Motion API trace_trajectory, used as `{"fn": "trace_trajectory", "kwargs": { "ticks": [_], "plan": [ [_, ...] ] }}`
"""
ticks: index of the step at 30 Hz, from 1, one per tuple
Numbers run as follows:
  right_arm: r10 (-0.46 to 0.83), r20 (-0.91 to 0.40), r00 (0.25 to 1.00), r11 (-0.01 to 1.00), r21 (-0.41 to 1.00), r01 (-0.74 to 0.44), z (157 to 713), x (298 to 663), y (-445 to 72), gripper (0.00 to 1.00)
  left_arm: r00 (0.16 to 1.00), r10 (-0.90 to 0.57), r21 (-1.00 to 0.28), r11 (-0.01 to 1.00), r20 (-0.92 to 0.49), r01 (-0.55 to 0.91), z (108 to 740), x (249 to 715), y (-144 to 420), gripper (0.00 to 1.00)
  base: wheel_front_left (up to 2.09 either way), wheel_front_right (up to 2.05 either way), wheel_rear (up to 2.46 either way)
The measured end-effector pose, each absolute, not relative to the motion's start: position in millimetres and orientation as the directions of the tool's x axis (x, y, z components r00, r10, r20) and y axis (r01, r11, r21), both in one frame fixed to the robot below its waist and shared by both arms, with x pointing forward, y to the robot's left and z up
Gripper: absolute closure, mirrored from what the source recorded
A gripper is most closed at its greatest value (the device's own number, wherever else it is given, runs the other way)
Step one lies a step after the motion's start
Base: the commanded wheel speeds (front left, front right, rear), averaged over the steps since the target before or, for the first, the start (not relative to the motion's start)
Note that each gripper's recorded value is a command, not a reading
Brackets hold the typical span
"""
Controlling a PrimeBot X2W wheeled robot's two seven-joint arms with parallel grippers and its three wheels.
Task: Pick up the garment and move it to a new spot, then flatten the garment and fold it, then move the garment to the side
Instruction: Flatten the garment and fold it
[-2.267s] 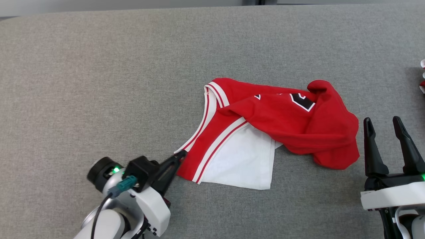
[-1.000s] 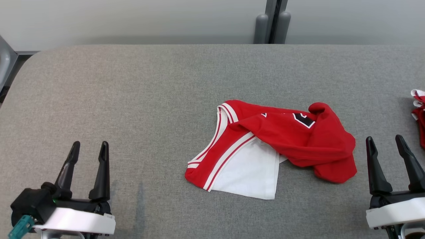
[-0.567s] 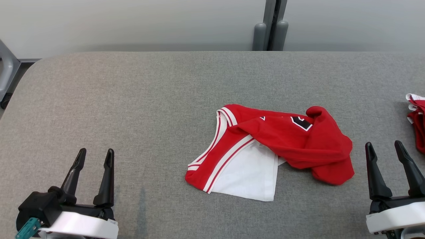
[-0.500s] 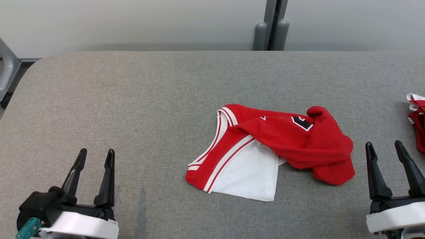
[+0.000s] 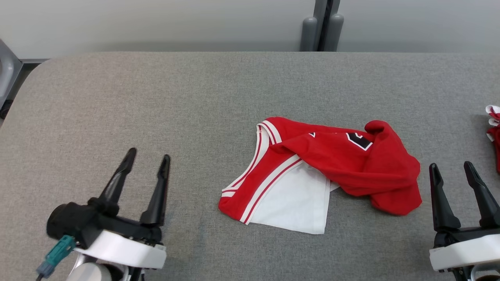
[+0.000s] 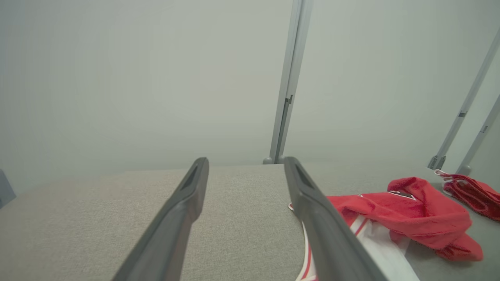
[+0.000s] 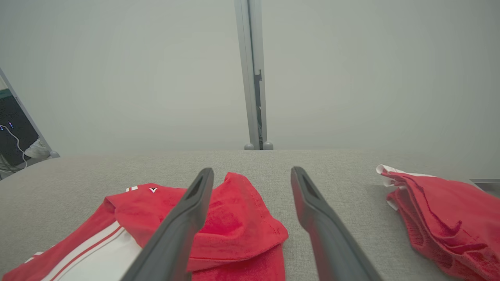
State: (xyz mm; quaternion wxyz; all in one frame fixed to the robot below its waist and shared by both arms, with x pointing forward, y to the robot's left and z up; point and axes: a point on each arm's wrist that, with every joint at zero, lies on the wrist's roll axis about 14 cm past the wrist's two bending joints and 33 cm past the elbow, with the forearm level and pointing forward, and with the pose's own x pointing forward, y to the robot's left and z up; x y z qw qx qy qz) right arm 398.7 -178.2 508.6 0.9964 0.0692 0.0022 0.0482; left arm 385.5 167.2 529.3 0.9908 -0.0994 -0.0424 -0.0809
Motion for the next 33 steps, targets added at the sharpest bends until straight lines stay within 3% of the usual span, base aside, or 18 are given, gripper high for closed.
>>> {"fn": "trace_trajectory", "kwargs": {
  "ticks": [4,12,22,25,26,27,29,33],
  "plan": [
    [0.104,-0.001,0.995,0.985,0.141,-0.103,506.5,405.0,-175.2,0.00,0.945,-0.318,-0.191,0.925,0.082,0.328,526.2,392.4,118.7,0.00,0.00,0.00,0.00],
    [0.097,-0.038,0.995,0.985,0.144,-0.091,491.4,413.7,-177.3,0.00,0.772,-0.615,-0.252,0.782,-0.160,0.570,457.8,369.9,24.9,0.00,0.00,0.00,0.00],
    [0.073,-0.071,0.995,0.985,0.159,-0.061,474.9,419.3,-182.9,0.00,0.591,-0.670,-0.278,0.733,-0.448,0.620,377.9,352.9,1.5,0.00,0.00,0.00,0.00],
    [0.062,-0.069,0.996,0.986,0.158,-0.051,474.1,421.2,-186.2,0.00,0.570,-0.669,-0.275,0.730,-0.478,0.626,370.8,357.8,-1.5,0.00,0.00,0.00,0.00],
    [0.059,-0.067,0.996,0.986,0.157,-0.048,474.2,421.7,-187.2,0.00,0.566,-0.668,-0.273,0.729,-0.483,0.628,369.5,359.7,-2.4,0.15,0.00,0.00,0.00],
    [0.057,-0.070,0.996,0.987,0.157,-0.045,473.2,421.5,-188.0,0.00,0.561,-0.667,-0.271,0.728,-0.491,0.629,367.6,360.2,-2.8,0.53,0.00,0.00,0.00],
    [0.052,-0.076,0.996,0.987,0.157,-0.039,470.5,420.5,-189.3,0.00,0.558,-0.666,-0.269,0.728,-0.495,0.630,366.1,362.2,-2.8,1.00,0.00,0.00,0.00],
    [0.045,-0.075,0.996,0.987,0.159,-0.032,470.1,419.9,-190.8,0.00,0.562,-0.657,-0.254,0.733,-0.502,0.631,364.7,365.3,-0.3,1.00,0.00,0.00,0.00]
  ]
}}
